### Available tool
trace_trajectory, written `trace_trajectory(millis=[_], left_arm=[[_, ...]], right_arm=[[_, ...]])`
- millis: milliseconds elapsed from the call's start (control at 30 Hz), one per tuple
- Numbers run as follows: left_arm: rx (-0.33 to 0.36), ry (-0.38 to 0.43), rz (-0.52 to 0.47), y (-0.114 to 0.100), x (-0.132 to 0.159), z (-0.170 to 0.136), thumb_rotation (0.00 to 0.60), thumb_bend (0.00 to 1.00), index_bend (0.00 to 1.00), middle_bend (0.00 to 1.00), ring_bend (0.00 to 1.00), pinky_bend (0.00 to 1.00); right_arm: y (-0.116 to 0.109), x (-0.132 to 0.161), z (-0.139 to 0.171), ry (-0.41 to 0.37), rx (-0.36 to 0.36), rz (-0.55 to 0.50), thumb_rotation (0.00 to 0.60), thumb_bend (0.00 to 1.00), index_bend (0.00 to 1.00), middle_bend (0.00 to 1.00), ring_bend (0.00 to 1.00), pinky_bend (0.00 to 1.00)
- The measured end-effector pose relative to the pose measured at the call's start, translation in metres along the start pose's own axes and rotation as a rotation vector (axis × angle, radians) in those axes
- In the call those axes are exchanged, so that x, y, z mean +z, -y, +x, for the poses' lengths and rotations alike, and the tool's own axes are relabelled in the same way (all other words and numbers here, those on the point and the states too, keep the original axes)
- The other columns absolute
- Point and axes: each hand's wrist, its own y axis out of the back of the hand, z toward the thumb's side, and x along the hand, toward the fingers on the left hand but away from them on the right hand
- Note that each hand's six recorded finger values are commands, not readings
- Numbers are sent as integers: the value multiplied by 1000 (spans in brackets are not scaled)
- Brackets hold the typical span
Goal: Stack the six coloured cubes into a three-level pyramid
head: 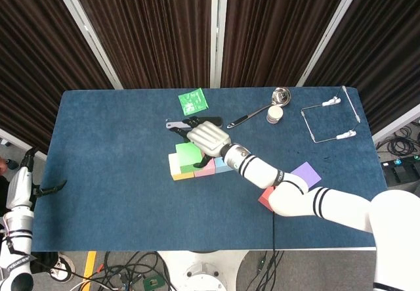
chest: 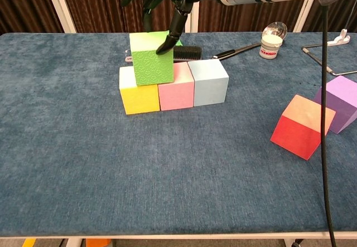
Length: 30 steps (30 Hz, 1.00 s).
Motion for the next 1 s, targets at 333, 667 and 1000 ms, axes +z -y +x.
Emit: trace_trajectory(millis=[333,667,1000], left_arm=[[-9,4,5,1,2,2,600,143,48,0,0,107],[-16,-1,3,3,-1,2,600,143,49,0,0,107],[-23,-3,5,4,-3,1,600,143,50,0,0,107]], right_arm=[[2,0,0,4,7,6,600,98,0,353,0,0],[3,0,0,9,13,9,600,98,0,181,0,0],[5,-2,1,19,35,8,600,91,0,127,0,0]])
